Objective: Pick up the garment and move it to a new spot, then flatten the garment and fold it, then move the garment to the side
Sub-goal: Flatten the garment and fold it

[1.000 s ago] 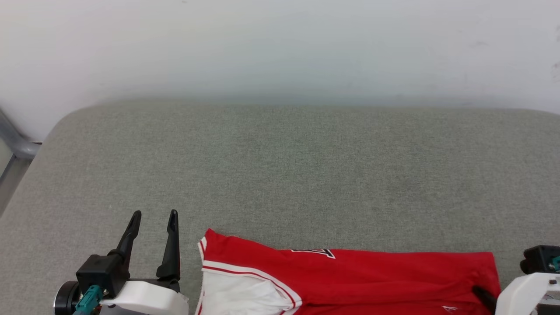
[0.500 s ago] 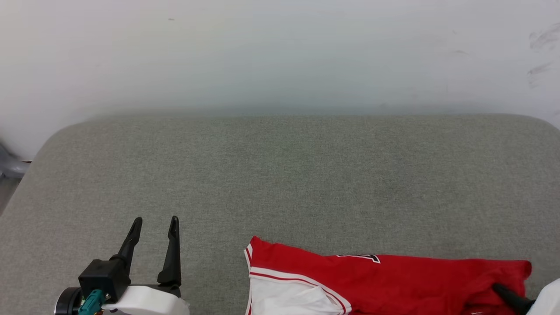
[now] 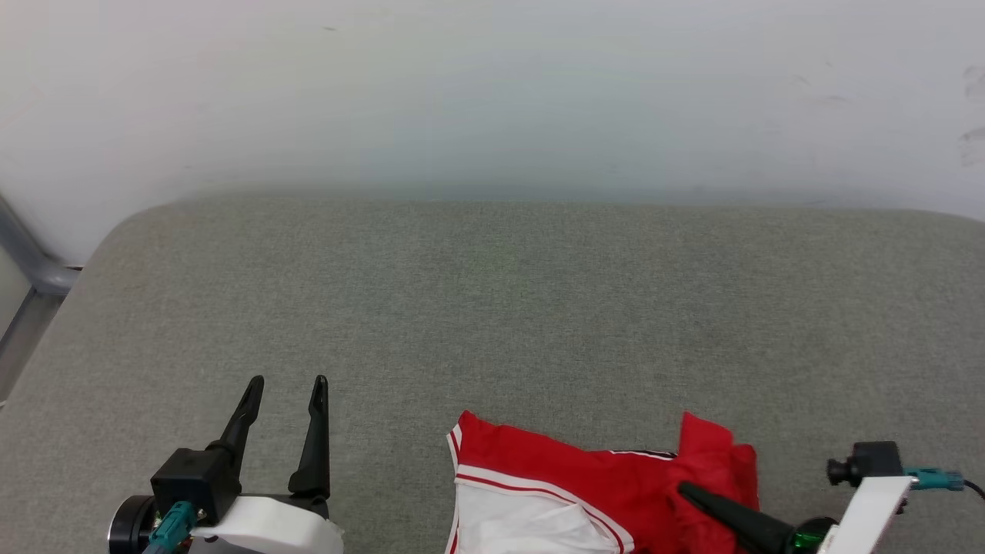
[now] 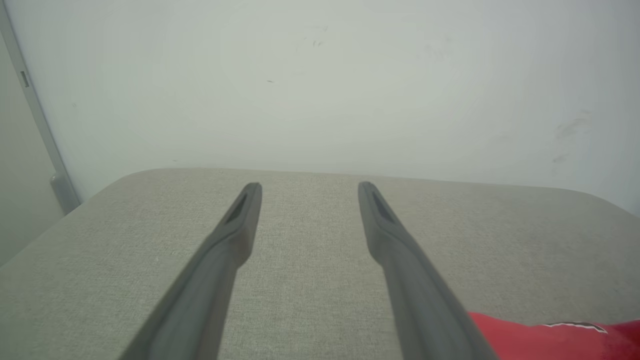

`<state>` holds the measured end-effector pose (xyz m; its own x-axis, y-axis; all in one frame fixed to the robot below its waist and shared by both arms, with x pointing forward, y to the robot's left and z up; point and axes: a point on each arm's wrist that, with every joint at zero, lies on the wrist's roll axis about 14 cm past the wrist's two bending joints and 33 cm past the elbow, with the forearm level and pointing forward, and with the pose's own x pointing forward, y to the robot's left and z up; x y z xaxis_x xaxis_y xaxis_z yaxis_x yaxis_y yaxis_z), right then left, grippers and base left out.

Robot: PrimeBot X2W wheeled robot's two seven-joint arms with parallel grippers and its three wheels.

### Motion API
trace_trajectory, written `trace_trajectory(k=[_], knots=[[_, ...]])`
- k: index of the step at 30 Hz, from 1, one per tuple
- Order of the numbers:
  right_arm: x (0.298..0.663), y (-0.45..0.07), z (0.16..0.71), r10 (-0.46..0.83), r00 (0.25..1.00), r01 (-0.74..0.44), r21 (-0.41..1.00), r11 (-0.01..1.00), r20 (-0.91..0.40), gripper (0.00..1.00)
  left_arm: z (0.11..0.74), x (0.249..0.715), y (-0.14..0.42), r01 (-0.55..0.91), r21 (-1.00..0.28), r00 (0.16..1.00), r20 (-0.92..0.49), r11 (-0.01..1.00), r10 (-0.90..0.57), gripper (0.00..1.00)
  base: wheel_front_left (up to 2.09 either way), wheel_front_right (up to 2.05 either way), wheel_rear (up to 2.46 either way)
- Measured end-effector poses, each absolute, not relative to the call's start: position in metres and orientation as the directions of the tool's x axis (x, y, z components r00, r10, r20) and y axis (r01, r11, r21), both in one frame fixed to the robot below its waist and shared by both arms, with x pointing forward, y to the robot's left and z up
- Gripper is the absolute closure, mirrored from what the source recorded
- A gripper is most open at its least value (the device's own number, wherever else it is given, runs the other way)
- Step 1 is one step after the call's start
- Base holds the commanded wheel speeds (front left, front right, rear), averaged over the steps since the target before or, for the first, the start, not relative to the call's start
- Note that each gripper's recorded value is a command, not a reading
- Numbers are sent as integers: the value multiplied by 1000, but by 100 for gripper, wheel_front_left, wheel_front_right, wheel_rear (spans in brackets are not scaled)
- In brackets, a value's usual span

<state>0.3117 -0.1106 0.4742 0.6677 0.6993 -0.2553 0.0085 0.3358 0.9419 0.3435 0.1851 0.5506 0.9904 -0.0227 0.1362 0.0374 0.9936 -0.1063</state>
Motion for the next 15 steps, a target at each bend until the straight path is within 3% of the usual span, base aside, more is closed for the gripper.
trace_trajectory(k=[5, 10, 15], knots=[[315, -58, 485, 786, 600, -27, 977, 211, -153, 100, 551, 342, 190, 26, -107, 991, 137, 994, -11, 0, 0, 0, 0], [312, -10, 482, 854, 501, -33, 983, 179, -138, 100, 551, 344, 199, 0, -108, 991, 134, 994, 14, 0, 0, 0, 0], [324, 19, 473, 878, 452, -37, 980, 197, -160, 100, 544, 354, 204, -19, -117, 993, 116, 993, 33, 0, 0, 0, 0]])
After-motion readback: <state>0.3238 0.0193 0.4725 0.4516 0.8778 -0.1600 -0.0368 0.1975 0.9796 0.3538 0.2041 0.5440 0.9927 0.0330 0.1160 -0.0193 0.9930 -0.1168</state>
